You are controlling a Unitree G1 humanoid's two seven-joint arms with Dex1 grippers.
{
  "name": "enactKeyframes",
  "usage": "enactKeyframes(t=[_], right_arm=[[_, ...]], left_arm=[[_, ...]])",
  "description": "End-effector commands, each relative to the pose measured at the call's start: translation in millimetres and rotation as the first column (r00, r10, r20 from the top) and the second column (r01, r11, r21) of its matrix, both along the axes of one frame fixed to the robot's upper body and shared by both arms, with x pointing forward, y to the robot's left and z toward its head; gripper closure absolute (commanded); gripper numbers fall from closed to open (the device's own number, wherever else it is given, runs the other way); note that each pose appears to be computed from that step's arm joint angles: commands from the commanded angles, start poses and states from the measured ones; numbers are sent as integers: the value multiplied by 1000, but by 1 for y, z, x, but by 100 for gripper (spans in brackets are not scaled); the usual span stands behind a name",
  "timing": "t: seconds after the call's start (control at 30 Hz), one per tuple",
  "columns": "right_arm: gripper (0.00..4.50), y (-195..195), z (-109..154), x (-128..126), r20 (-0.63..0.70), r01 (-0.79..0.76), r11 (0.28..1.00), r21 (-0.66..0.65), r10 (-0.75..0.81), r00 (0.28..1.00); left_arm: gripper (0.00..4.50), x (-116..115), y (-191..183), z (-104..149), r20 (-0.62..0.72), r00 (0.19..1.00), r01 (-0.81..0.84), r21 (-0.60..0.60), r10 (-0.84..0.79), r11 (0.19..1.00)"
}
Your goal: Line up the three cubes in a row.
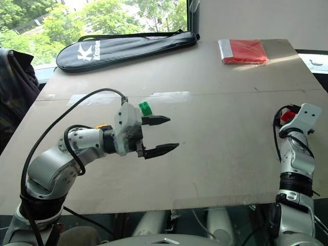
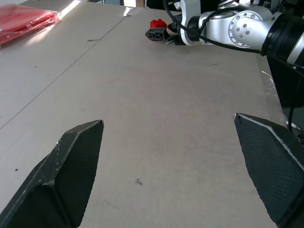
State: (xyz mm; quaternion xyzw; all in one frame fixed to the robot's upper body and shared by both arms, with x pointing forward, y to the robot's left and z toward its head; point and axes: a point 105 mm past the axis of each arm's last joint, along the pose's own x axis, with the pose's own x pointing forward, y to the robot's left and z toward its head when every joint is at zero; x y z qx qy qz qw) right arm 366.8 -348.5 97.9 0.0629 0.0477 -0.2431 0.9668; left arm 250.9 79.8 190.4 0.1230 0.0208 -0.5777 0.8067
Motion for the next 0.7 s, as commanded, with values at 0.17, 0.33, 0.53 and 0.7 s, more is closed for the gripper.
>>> enactKeyframes(t=[0.17,0.33,0.53,0.7], right_arm=[[76,-13,24,15,64,32,995,-98,-26,998],[308,-8,23,21,60,7,994,-105,-1,998],[315,9,21,25,51,-138,984,-109,144,988],[315,57,32,21,67,-530,835,-148,543,837]], left_arm=[[0,-4,-3,10,32,998,45,-6,-45,999],[0,-4,-4,10,34,999,40,-4,-40,999],[0,-5,-2,7,34,999,37,14,-38,999],[0,-10,2,4,16,999,42,31,-42,999]])
